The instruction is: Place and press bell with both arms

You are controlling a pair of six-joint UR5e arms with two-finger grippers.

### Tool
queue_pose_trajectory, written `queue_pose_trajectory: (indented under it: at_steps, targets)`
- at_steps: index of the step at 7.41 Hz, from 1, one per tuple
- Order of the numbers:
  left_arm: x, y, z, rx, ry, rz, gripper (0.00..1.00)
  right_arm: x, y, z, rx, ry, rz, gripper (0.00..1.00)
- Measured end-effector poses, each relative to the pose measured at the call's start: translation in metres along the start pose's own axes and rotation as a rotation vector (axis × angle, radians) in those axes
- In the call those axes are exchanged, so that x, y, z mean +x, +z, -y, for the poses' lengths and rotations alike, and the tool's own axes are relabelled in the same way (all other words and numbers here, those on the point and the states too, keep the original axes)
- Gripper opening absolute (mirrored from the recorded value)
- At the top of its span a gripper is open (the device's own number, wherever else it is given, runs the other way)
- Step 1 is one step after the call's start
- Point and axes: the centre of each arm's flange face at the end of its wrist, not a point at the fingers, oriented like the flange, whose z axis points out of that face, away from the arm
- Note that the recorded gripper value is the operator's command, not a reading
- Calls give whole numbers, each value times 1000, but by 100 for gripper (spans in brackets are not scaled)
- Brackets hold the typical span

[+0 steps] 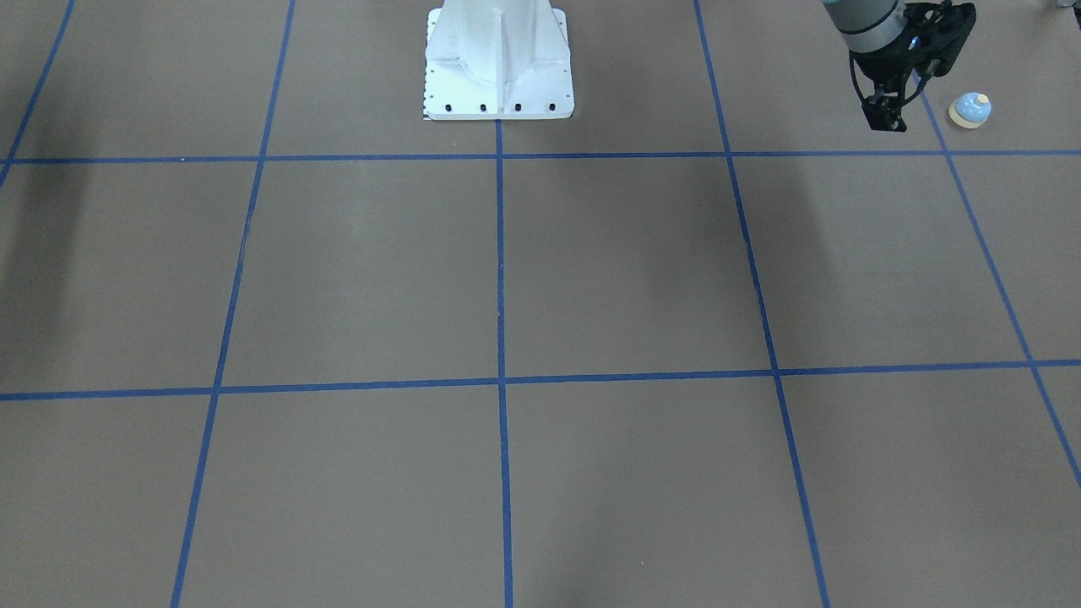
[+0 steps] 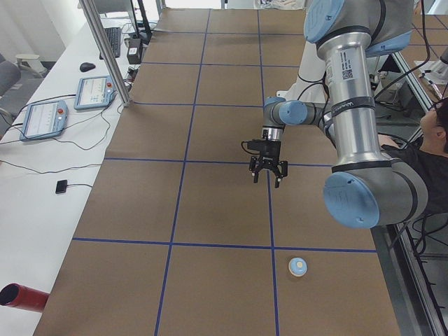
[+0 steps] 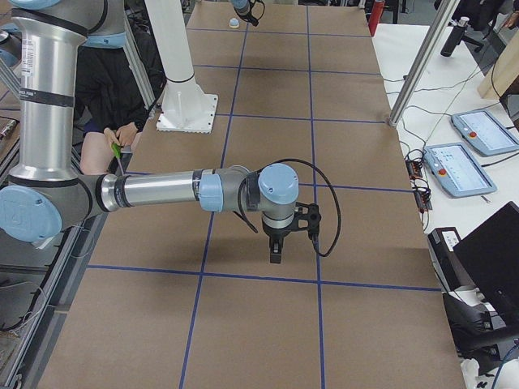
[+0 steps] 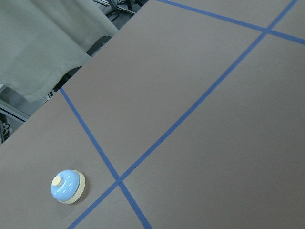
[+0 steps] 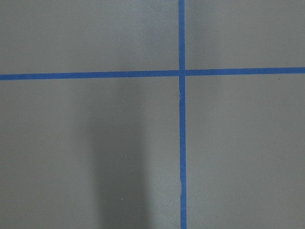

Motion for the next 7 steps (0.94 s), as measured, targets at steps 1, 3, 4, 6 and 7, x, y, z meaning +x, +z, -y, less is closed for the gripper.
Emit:
queue_pose_trajectory:
  at_steps: [1, 3, 4, 6, 7]
  targets:
    - [-20, 18, -14, 52, -69, 22, 100, -3, -2, 1, 5, -5, 0, 100]
    - [-39, 66, -34, 129, -225, 43, 100, -6, -6, 2, 12, -13, 1, 100]
    - [-45, 95, -39, 145, -298, 40, 100, -9, -8, 3, 16, -17, 1, 100]
    - [-65, 150, -34, 163, -404, 35, 100, -14, -13, 3, 27, -28, 2, 100]
    - [-73, 167, -29, 173, -447, 39, 100, -17, -16, 2, 33, -32, 2, 100]
